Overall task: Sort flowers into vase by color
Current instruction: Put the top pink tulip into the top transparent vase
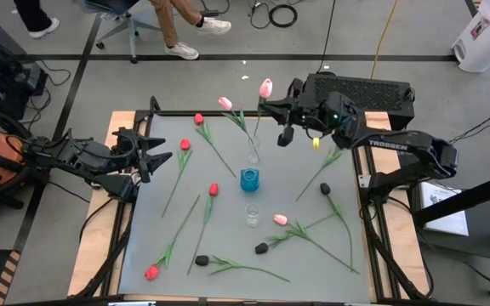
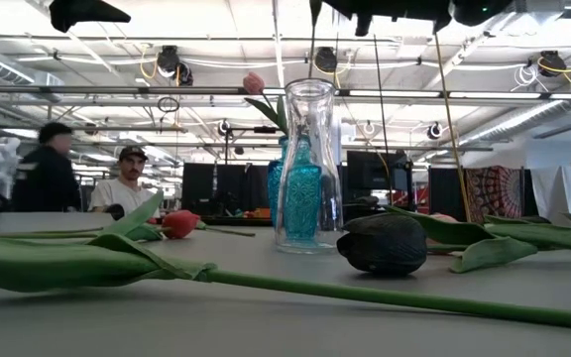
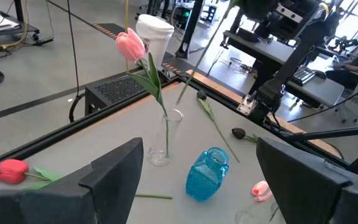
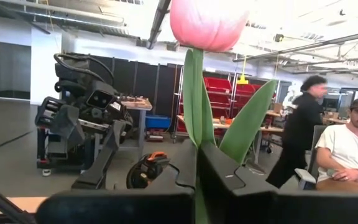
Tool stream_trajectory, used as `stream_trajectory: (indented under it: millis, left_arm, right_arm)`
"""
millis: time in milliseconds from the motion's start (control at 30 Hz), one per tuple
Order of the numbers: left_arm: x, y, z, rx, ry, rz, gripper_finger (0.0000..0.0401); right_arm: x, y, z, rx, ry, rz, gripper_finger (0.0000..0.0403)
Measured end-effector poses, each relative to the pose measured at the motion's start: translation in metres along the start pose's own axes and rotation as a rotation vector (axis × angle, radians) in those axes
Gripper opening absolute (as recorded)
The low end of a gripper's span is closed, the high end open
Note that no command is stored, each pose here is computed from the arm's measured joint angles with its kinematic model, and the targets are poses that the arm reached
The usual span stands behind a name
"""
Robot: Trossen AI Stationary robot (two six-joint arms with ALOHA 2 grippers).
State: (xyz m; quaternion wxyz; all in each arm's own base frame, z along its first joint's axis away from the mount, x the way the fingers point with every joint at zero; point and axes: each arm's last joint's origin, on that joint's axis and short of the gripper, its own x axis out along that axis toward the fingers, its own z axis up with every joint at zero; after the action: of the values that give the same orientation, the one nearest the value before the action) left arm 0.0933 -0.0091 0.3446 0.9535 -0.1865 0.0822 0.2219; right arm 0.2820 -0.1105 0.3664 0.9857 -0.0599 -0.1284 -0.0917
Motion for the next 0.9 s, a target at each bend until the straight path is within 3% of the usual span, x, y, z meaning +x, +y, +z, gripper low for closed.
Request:
stream_trajectory:
  millis: [900]
  left_arm:
    - [0.0,0.0,0.0,0.0,0.0,0.0,0.0319]
  right_arm:
    - [0.008,-0.004,-0.027,-0.023,0.145,0.001,0.0]
